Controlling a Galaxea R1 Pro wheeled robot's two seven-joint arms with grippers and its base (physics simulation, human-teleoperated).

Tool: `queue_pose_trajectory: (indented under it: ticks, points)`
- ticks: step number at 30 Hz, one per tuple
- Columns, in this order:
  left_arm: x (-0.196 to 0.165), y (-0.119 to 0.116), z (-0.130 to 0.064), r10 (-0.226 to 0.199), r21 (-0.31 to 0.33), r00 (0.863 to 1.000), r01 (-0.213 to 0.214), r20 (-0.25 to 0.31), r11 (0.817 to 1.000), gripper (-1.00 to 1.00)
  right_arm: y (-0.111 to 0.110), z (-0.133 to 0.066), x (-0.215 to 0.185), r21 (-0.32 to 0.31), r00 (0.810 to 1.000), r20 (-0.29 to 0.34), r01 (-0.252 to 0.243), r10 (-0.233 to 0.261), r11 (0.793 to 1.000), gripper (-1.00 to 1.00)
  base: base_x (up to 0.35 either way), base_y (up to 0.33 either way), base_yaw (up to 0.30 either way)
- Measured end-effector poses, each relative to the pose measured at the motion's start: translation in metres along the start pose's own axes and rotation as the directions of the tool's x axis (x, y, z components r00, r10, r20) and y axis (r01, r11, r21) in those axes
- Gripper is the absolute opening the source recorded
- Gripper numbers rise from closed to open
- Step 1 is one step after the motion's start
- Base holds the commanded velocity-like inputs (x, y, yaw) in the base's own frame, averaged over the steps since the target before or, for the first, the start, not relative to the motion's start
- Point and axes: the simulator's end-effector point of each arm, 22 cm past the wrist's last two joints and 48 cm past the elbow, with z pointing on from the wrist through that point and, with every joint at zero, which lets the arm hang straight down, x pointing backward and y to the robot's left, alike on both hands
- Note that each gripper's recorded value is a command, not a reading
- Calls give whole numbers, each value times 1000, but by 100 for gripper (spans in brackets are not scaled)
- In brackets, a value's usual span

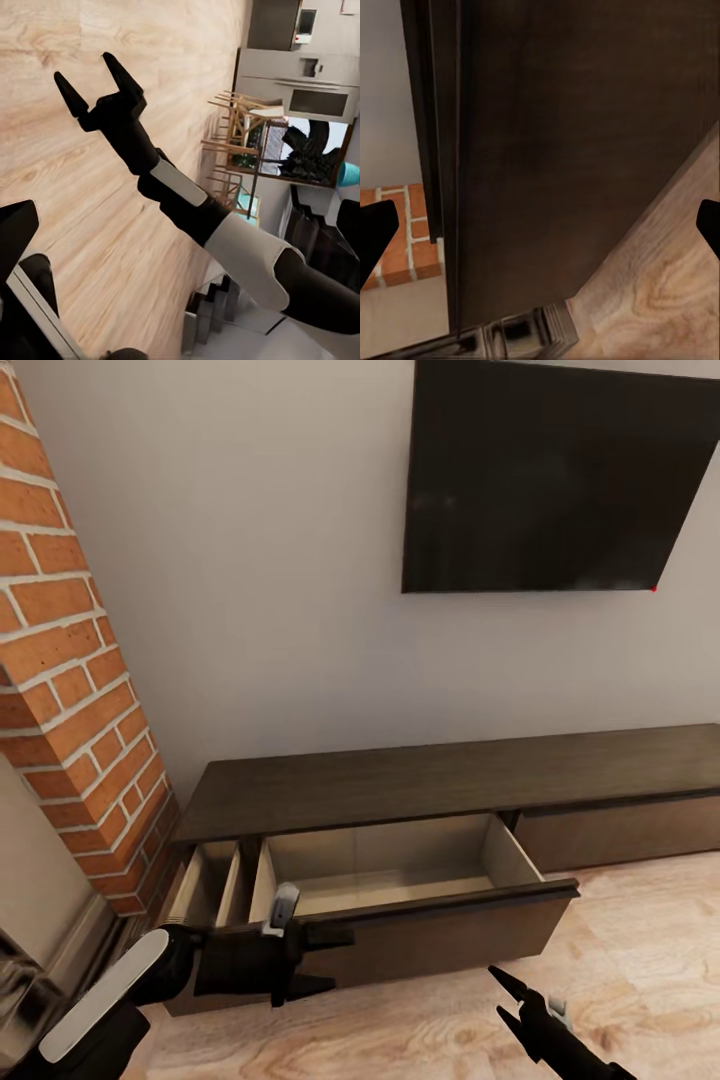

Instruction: Place each of the two pumpkins and all three candles from the living room inside a cabinet in the living room (use any cabinet), then make sure every cabinet is closed, and position the cauldron so it is next to a table in the living room.

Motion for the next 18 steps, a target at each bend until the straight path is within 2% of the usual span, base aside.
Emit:
queue_pose_trajectory:
  ticks: [3,12,18]
  points:
    - [9,3,3,-7,-17,1000,7,-7,1000,100,3,0,1,-3,1000,-3,-2,2,1000,100,0,0,0]
    - [28,37,8,-107,-127,994,105,-10,986,100,23,-4,-3,-6,1000,-2,6,-6,1000,100,0,0,0]
    - [25,47,5,-144,-185,990,144,13,972,100,36,-7,-6,-4,1000,-1,5,-5,1000,100,0,0,0]
